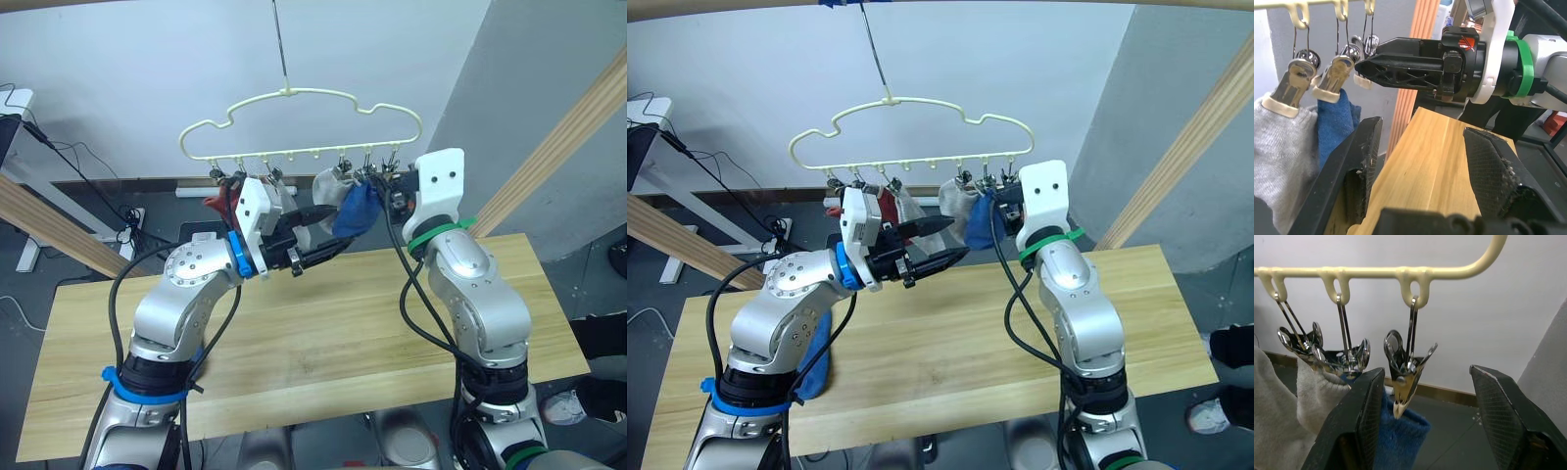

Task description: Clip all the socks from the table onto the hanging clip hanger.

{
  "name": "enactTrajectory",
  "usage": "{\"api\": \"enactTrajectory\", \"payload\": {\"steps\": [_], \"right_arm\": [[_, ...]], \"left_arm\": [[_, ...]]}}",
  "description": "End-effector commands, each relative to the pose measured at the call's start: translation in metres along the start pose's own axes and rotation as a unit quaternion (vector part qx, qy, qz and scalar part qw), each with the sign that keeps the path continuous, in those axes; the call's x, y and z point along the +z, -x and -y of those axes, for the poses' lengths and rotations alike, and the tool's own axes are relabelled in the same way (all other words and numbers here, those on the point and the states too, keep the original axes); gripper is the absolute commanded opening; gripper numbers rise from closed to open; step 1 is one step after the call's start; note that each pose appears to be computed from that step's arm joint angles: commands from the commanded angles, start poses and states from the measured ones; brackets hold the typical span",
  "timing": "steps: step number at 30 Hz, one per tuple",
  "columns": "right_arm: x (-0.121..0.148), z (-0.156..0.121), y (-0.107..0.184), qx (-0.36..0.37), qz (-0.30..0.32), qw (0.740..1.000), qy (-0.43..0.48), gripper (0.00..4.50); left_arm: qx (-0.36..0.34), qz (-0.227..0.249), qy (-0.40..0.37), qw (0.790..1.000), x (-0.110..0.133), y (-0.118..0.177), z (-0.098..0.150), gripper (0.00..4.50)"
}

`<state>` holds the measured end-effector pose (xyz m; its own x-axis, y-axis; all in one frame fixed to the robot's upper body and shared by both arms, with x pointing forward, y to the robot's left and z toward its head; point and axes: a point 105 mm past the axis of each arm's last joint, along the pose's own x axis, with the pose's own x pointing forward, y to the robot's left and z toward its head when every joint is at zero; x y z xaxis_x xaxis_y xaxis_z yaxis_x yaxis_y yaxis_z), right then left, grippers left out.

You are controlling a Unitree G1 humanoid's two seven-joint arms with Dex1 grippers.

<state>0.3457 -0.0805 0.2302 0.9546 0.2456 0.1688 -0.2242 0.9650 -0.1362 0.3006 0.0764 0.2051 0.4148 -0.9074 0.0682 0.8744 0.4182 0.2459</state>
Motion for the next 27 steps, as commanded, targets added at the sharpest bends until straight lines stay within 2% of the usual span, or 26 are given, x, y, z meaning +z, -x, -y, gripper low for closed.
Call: {"api": "enactTrajectory", "payload": {"steps": [1, 12, 21, 27], "right_arm": [[0.016, 0.006, 0.0, -0.024, 0.037, 0.999, 0.005, 2.89], [0.021, 0.009, -0.003, -0.048, 0.038, 0.997, -0.055, 2.89], [0.023, 0.0, -0.006, -0.047, 0.021, 0.989, -0.14, 2.89], [0.022, -0.004, -0.004, -0.046, 0.013, 0.986, -0.157, 2.89]], "left_arm": [[-0.006, 0.013, -0.018, 1.0, 0.008, -0.002, 0.002, 2.9], [-0.008, 0.011, -0.02, 1.0, 0.007, -0.003, 0.002, 2.9], [-0.01, 0.011, -0.02, 1.0, 0.007, -0.003, 0.002, 2.9], [-0.012, 0.01, -0.02, 1.0, 0.006, -0.004, 0.003, 2.9]]}}
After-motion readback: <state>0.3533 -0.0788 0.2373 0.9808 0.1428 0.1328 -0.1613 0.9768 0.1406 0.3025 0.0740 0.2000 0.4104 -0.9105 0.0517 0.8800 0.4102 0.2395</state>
